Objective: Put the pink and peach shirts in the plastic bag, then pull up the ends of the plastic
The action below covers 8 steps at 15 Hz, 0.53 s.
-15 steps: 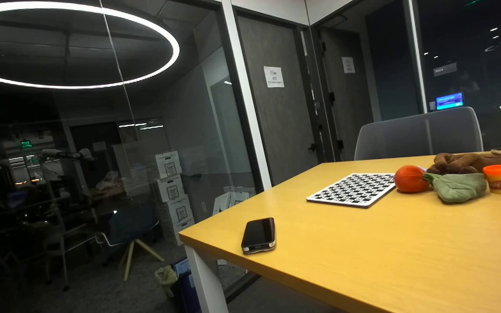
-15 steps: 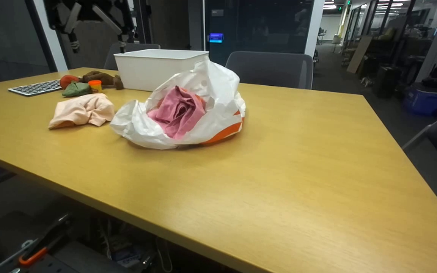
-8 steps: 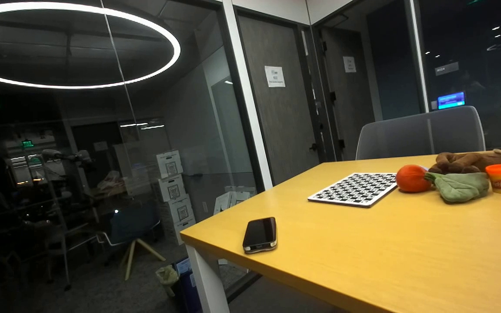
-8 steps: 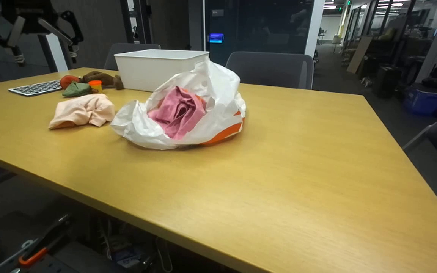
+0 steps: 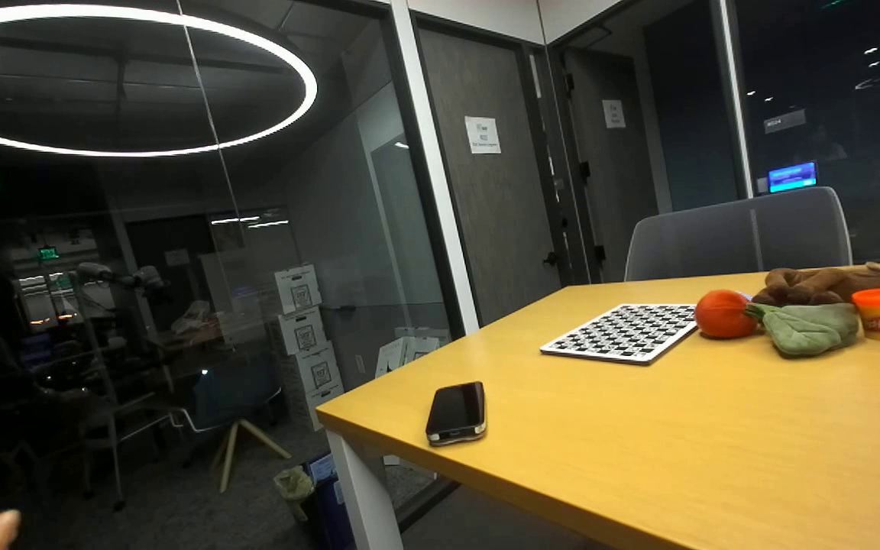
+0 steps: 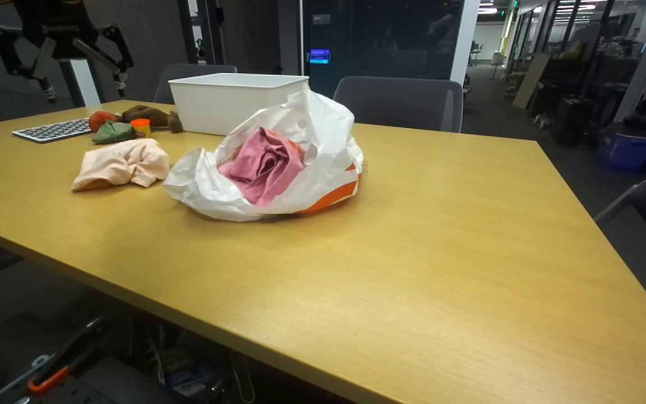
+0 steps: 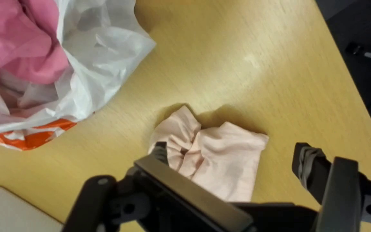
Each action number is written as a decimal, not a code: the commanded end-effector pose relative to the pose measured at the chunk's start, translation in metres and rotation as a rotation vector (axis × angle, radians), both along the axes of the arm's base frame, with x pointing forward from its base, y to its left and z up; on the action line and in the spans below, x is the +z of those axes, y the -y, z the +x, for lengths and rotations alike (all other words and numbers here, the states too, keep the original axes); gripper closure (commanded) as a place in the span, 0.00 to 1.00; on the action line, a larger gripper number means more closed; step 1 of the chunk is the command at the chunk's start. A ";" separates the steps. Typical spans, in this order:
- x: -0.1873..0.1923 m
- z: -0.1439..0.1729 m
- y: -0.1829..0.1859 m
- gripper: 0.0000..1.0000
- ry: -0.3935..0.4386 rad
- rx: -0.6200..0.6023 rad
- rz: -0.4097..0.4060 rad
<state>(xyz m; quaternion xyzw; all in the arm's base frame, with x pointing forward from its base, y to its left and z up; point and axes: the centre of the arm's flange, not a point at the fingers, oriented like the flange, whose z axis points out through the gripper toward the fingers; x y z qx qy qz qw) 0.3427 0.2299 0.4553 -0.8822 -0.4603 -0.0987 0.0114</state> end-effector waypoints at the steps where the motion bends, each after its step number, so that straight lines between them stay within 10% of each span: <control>1: -0.017 0.035 -0.033 0.00 0.017 0.068 0.072; 8: -0.074 0.065 -0.088 0.00 -0.074 0.197 0.092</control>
